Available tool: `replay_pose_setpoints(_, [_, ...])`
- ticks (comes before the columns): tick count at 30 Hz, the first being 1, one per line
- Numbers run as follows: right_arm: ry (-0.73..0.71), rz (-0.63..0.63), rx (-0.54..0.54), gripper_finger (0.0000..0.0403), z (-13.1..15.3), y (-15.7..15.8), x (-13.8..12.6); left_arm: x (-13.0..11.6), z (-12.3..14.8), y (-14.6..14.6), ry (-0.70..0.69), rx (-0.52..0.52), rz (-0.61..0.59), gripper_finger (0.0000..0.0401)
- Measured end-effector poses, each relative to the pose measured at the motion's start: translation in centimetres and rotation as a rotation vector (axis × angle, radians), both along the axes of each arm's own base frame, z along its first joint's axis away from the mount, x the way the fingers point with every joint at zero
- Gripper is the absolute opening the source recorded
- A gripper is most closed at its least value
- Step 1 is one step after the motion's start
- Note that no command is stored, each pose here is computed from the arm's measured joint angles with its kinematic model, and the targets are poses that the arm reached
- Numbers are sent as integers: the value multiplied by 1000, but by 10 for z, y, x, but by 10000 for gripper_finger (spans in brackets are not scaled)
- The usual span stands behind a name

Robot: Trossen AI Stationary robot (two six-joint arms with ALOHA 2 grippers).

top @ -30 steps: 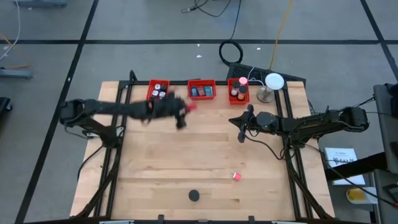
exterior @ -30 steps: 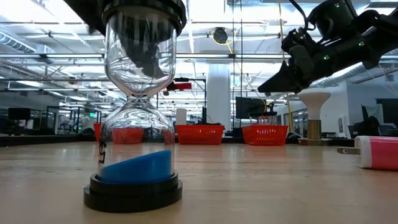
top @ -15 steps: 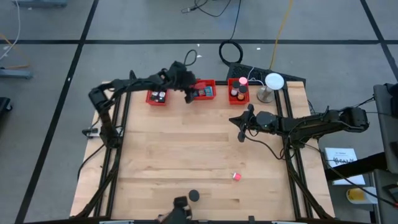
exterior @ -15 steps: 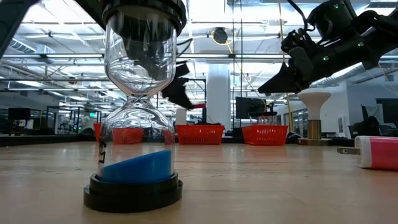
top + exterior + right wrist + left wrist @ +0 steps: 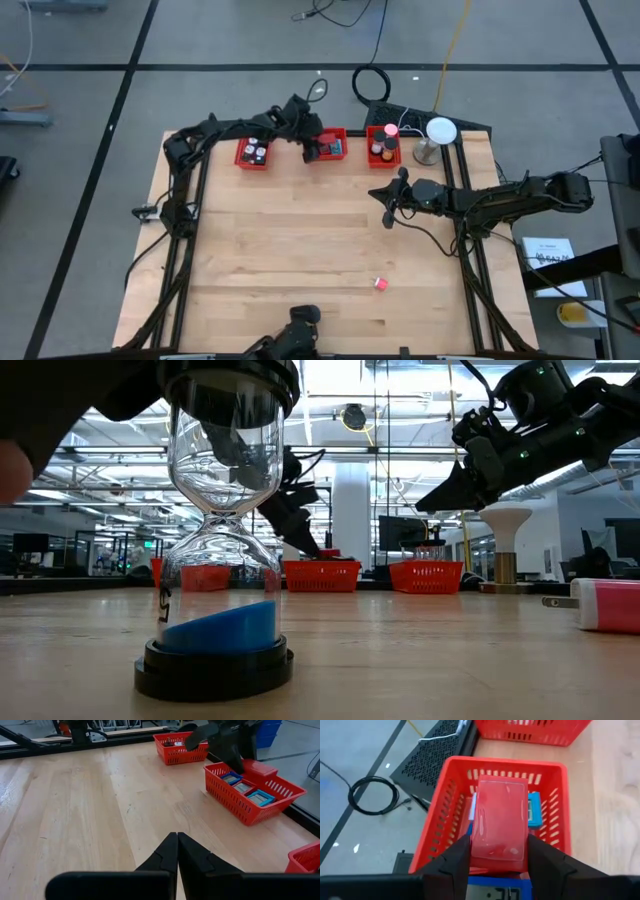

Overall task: Pick & Place Office items
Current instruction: Put the red digital clock into the middle red bin, then put the red charger adapter into the left red bin

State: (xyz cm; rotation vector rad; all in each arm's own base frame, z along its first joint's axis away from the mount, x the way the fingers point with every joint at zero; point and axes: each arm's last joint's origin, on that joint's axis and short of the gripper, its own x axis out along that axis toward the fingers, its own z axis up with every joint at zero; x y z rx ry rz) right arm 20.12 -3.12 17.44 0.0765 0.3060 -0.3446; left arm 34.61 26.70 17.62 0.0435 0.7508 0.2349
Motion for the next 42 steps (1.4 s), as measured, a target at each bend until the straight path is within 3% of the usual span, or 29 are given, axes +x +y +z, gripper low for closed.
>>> replay_pose_setpoints(16, [-4,2,1,4,0,0,0,0,-12,1,56,0,57,160])
replay_pose_setpoints(30, [-4,2,1,4,0,0,0,4,-12,-5,77,7,57,213])
replay_pose_setpoints(37, [-2,2,1,4,0,0,0,-9,21,-13,123,56,80,217])
replay_pose_setpoints(42, [-7,-1,13,4,0,0,0,-29,47,-30,146,8,68,187])
